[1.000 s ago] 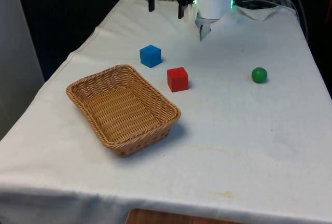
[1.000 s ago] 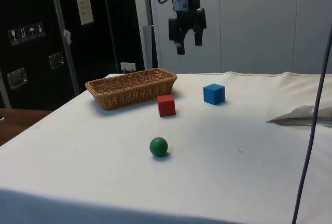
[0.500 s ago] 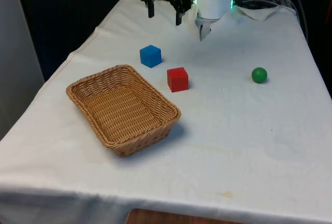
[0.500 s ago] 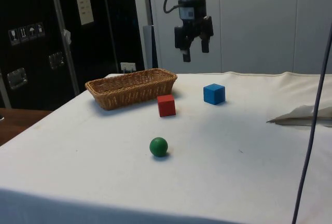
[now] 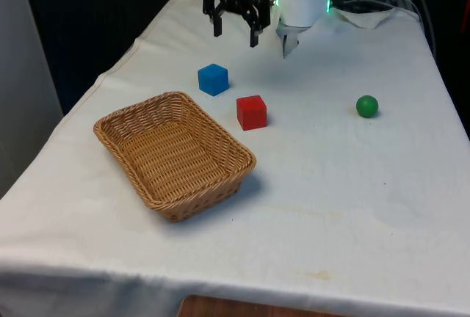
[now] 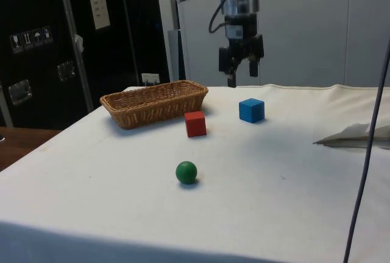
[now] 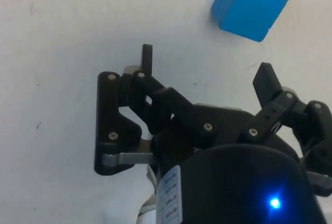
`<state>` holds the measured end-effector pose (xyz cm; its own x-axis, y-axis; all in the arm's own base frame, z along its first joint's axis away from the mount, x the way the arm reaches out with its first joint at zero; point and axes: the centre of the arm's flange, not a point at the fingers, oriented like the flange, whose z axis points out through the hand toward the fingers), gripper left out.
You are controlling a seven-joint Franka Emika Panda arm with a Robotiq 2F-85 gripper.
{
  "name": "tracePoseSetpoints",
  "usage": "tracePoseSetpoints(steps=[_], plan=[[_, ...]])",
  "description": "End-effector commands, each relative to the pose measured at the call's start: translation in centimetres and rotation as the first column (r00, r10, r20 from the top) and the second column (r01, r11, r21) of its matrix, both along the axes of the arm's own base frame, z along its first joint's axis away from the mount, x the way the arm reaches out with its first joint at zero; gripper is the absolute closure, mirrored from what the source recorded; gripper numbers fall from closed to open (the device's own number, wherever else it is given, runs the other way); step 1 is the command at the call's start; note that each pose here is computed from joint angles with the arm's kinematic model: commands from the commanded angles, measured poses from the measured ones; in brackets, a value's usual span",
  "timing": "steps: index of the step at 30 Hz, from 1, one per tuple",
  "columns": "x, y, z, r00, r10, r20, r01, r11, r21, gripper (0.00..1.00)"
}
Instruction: Place all non-red objects into the basket.
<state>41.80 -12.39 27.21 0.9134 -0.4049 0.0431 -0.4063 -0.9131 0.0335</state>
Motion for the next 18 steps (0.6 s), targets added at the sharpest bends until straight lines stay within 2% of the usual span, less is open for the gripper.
tracePoseSetpoints(steps=[1,4,5,6,10,13,14,15,18], plan=[[-0.2,-0.1,-0.5,0.9998,-0.014,0.013,0.014,0.9999,-0.001,0.0],[-0.4,-0.5,-1.7,0.9994,-0.031,0.017,0.031,0.9995,-0.009,0.0],[-0.4,-0.4,-1.6,0.9997,-0.024,0.008,0.024,0.9996,-0.016,0.0],[-0.5,-0.7,-2.0,0.9992,-0.035,0.018,0.036,0.9993,-0.012,0.0],[-0.6,-1.5,-3.1,0.9984,-0.053,0.021,0.053,0.9983,-0.023,0.0],[-0.6,-2.3,-3.8,0.9978,-0.064,0.018,0.064,0.9976,-0.027,0.0],[-0.4,-2.4,-4.1,0.9978,-0.066,0.009,0.066,0.9968,-0.044,0.0],[-0.7,-2.5,-4.0,0.9976,-0.068,0.016,0.069,0.9973,-0.026,0.0],[-0.7,-3.2,-4.4,0.9971,-0.075,0.01,0.075,0.9969,-0.024,0.0]])
